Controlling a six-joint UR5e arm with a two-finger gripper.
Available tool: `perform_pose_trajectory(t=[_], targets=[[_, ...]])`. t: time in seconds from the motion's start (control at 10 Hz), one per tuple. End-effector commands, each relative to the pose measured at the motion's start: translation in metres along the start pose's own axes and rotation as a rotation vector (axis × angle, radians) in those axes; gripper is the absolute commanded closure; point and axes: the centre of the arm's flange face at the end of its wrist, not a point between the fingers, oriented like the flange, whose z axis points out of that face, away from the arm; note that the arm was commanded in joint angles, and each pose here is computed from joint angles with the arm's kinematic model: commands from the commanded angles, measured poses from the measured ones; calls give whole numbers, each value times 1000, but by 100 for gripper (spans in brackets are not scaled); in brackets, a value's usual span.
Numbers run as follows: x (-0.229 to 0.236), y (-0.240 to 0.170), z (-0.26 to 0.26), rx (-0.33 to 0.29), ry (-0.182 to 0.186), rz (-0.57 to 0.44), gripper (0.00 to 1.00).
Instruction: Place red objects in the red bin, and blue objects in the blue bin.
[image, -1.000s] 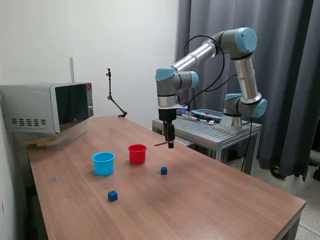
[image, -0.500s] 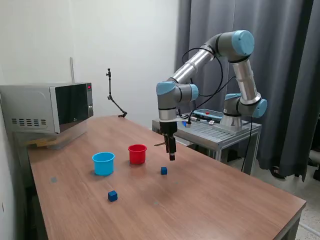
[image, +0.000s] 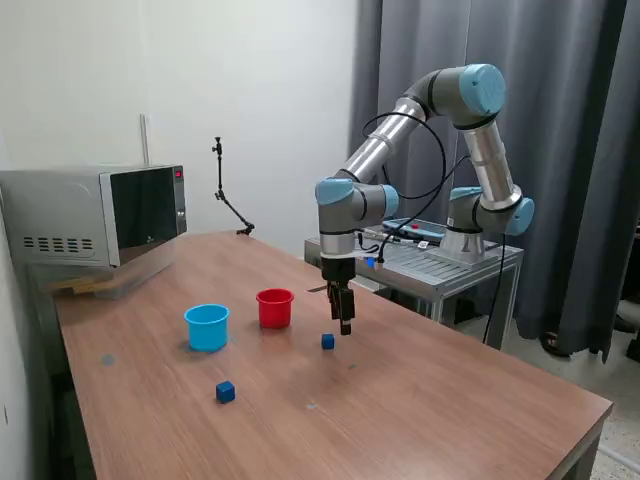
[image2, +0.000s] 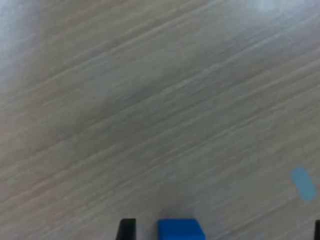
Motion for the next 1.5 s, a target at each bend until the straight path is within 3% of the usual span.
perform_pose_trajectory(t=[0.0, 0.5, 1.4], targets=[[-2, 1, 9, 0, -6, -11, 0], [-3, 8, 31, -2, -9, -70, 0], [-6, 27, 42, -9, -20, -78, 0]])
